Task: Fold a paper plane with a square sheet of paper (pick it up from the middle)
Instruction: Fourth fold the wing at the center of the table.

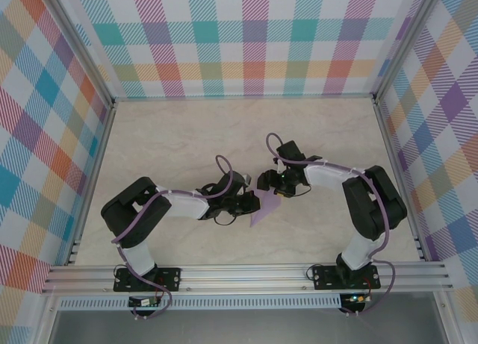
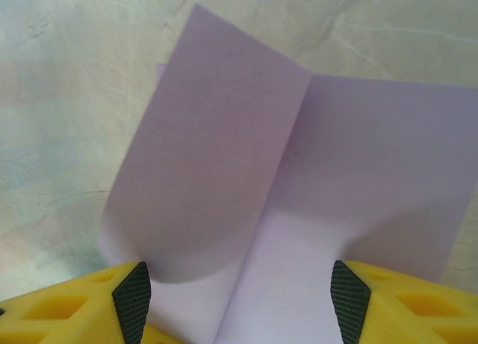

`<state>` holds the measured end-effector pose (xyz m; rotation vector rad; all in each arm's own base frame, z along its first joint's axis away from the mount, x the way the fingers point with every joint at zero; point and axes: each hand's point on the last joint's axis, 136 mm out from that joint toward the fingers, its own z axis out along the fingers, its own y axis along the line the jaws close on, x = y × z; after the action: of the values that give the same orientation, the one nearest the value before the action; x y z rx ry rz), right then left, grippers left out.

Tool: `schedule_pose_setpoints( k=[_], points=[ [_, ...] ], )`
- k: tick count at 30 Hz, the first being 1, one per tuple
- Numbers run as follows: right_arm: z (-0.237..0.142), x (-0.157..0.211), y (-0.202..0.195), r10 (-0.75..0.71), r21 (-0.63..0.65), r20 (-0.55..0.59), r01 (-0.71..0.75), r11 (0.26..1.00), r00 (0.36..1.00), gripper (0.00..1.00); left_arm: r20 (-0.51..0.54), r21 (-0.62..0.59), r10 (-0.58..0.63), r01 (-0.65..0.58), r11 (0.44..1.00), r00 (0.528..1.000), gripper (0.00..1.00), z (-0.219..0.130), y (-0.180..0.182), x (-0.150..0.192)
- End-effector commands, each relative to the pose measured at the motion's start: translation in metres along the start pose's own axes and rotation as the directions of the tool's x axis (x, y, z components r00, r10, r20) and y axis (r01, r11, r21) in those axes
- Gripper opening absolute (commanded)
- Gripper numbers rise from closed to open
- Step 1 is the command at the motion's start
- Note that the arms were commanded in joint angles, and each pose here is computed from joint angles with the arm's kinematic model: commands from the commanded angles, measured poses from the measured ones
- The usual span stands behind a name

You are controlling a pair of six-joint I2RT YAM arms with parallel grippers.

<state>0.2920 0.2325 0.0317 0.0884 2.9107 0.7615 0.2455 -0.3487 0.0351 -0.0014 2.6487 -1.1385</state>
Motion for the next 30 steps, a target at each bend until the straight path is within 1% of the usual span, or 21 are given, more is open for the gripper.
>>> schedule_pose_setpoints(
  k=[1,4,7,11,18,21,26,30],
  points=[
    [0.003,0.001,-0.008,-0.01,0.073,-0.015,0.011,0.997,1.0,0.67,0.008,0.038,0.024,-0.024,0.999,1.0,0.07,-0.001,-0.013,-0.008],
    [0.005,0.002,-0.017,0.007,0.123,-0.021,-0.004,0.992,1.0,0.65,0.019,0.057,0.017,-0.018,0.998,1.0,0.09,-0.006,-0.02,-0.01],
    [0.007,0.004,-0.025,0.027,0.159,-0.022,-0.023,0.987,0.999,0.61,0.047,0.078,0.005,-0.009,0.997,0.999,0.16,-0.015,-0.026,-0.015],
    [0.008,0.005,-0.03,0.049,0.182,-0.019,-0.045,0.982,0.999,0.6,0.093,0.075,-0.024,0.017,0.997,0.995,0.23,-0.028,-0.027,-0.019],
    [0.007,0.006,-0.031,0.064,0.179,-0.006,-0.062,0.982,0.998,0.59,0.177,0.009,-0.094,0.094,0.996,0.98,0.31,-0.043,-0.004,-0.023],
    [0.006,0.006,-0.03,0.065,0.178,-0.004,-0.063,0.982,0.998,0.59,0.195,-0.006,-0.107,0.11,0.994,0.975,0.35,-0.046,0.002,-0.024],
    [0.005,0.006,-0.03,0.07,0.177,-0.004,-0.068,0.982,0.998,0.59,0.182,0.002,-0.113,0.114,0.993,0.977,0.35,-0.041,0.002,-0.024],
    [0.003,0.007,-0.029,0.072,0.171,-0.004,-0.07,0.983,0.997,0.59,0.153,0.023,-0.104,0.102,0.995,0.983,0.29,-0.032,-0.002,-0.024]
  ],
)
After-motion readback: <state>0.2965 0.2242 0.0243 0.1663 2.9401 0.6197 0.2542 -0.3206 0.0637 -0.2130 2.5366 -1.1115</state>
